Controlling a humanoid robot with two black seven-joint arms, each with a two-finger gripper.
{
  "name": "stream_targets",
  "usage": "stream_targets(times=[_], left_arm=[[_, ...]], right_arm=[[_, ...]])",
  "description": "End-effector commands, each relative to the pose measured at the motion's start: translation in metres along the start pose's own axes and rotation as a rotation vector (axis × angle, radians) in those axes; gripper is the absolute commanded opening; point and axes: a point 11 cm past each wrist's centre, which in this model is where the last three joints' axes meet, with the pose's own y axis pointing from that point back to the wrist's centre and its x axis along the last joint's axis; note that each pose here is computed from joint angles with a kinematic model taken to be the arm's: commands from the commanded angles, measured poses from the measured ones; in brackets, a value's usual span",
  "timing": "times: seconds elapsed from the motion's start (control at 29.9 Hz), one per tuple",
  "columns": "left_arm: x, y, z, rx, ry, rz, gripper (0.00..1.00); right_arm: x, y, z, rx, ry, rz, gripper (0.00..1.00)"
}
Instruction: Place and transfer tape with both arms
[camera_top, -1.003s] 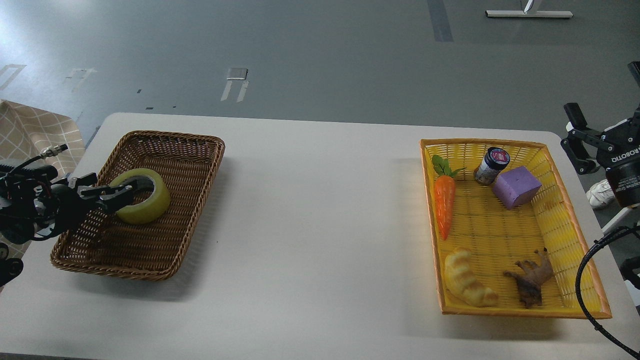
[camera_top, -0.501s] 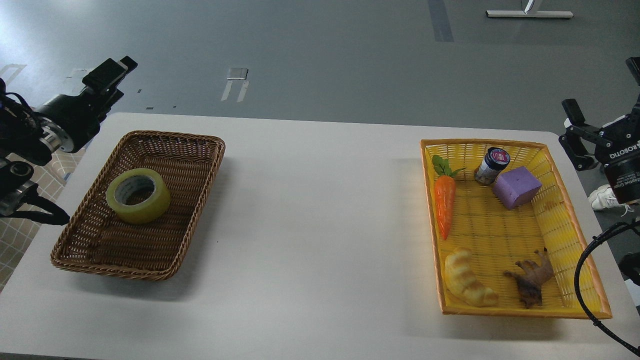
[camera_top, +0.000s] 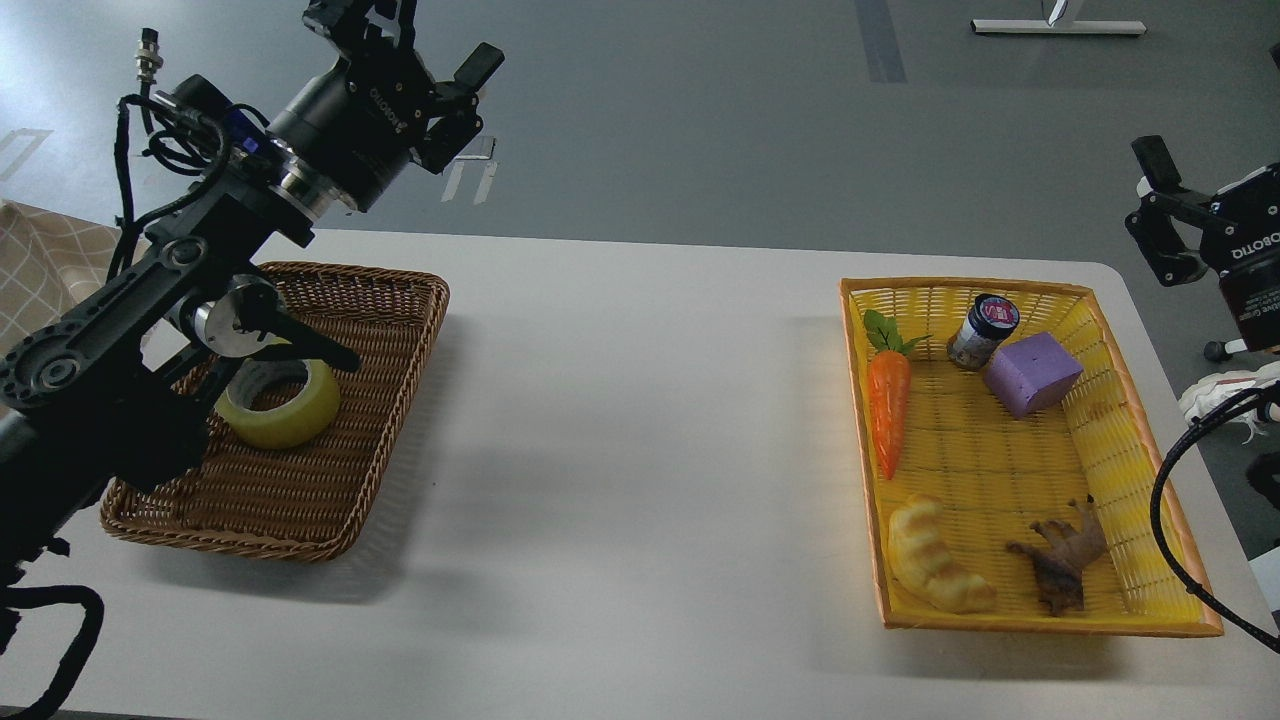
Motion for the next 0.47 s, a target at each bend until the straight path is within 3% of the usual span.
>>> stream_targets(times=[0.0, 0.17, 0.43], left_arm=[[-0.020, -0.012, -0.011, -0.019, 0.128, -0.011, 0.98], [-0.032, -0.002, -0.038, -0.041, 0.268, 0.035, 0.98], [-0.047, 0.006, -0.037, -0.095, 0.327, -0.024, 0.98]], right_arm=[[-0.004, -0.014, -0.011, 0.018, 0.008, -0.023, 1.00], [-0.013, -0.022, -0.020, 0.056, 0.004, -0.047, 1.00], [-0.020, -0.030, -0.024, 0.080, -0.006, -0.064, 1.00]])
